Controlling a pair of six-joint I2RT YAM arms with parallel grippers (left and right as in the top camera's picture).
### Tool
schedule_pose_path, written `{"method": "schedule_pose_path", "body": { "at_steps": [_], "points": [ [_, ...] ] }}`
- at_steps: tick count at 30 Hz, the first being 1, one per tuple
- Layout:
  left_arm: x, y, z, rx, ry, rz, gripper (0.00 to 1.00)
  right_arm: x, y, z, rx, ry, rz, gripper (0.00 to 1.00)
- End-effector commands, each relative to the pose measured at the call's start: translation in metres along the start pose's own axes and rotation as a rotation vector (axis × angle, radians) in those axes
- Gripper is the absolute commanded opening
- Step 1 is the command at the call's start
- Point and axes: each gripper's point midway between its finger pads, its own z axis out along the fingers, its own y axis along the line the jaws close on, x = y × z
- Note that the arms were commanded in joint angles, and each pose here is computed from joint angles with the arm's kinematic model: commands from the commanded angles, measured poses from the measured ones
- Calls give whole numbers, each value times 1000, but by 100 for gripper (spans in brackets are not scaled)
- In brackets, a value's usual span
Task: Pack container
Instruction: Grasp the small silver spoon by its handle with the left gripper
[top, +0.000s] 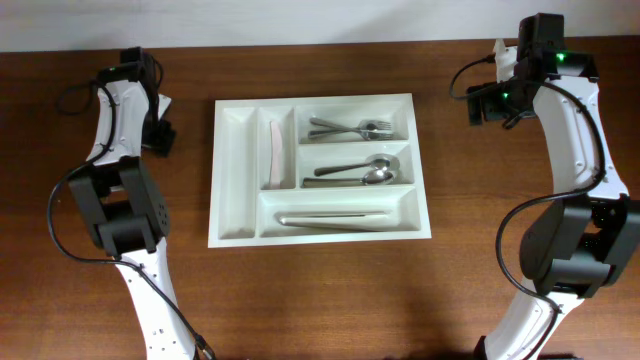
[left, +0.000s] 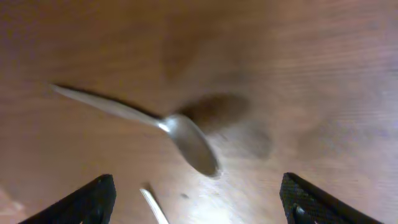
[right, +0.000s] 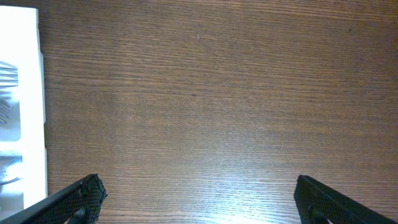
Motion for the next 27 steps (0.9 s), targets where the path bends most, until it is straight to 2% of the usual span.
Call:
{"method": "schedule_pose_path", "body": {
  "at_steps": [1,6,8,17,27],
  "points": [
    [0,20,4,-93,9,-1,87,-4,1,-10,5,-23,-11,99],
    [-9,34,2,-164,-18,-29,87,-4,1,-10,5,-23,-11,99],
    [-11,35,2,-167,-26,-33,81,-4,1,-10,5,-23,-11,99],
    [-11,23,10,-119,-29,-27,79,-4,1,-10,5,-23,-11,99],
    [4,2,43,-98,18,-3,79,-4,1,-10,5,-23,-11,99]
  ]
}}
